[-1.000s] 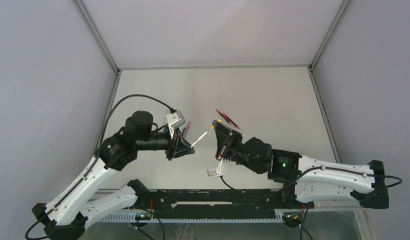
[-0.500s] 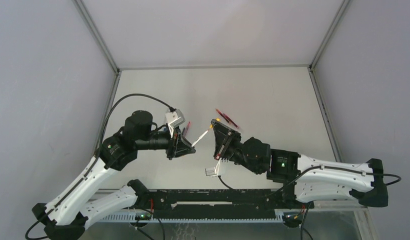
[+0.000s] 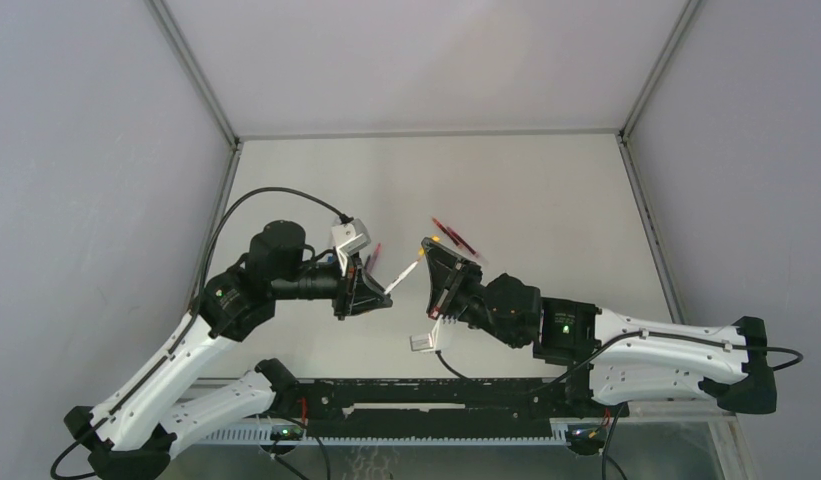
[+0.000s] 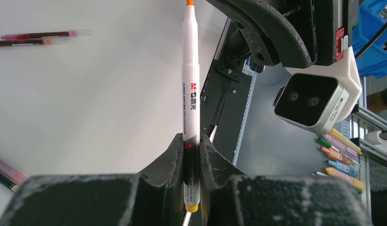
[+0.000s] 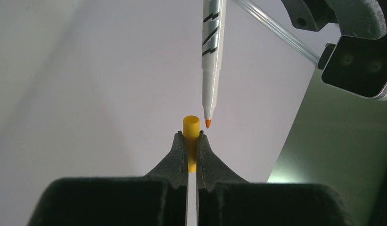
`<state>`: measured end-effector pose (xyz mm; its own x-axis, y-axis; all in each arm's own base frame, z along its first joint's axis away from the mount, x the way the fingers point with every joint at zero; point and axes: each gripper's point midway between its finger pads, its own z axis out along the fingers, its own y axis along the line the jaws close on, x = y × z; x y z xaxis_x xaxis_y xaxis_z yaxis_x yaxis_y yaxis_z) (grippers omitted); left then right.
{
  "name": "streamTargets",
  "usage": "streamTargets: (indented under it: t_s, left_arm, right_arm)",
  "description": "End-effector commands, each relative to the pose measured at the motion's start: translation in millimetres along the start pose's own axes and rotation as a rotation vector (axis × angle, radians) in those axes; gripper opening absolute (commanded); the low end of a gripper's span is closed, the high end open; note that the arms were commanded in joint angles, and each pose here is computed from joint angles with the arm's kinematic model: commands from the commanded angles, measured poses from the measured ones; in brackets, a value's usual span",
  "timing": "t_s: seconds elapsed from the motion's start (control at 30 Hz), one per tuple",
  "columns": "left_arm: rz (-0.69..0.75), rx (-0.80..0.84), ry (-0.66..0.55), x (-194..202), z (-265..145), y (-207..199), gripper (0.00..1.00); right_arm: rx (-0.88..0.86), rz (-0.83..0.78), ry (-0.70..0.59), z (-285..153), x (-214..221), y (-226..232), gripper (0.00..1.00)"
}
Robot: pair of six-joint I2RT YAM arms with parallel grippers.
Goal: Insert the pens into the pen caps
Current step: Insert the pen cap onto the pen.
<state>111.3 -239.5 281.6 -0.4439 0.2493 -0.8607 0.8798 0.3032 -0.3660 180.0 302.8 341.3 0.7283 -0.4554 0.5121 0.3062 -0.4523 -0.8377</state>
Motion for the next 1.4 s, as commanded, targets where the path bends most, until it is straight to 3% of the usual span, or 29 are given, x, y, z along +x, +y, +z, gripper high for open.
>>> streamTargets:
  t_s: [0.0, 1.37]
  left_arm:
    - [0.019, 0.028, -0.033, -8, 0, -6, 0.00]
    - [0.016, 0.007, -0.056, -14, 2, -2, 0.00]
  right_arm:
    - [0.066, 0.031, 0.064, -12, 25, -26, 0.00]
    - [0.050, 0.017, 0.047, -15, 19, -26, 0.00]
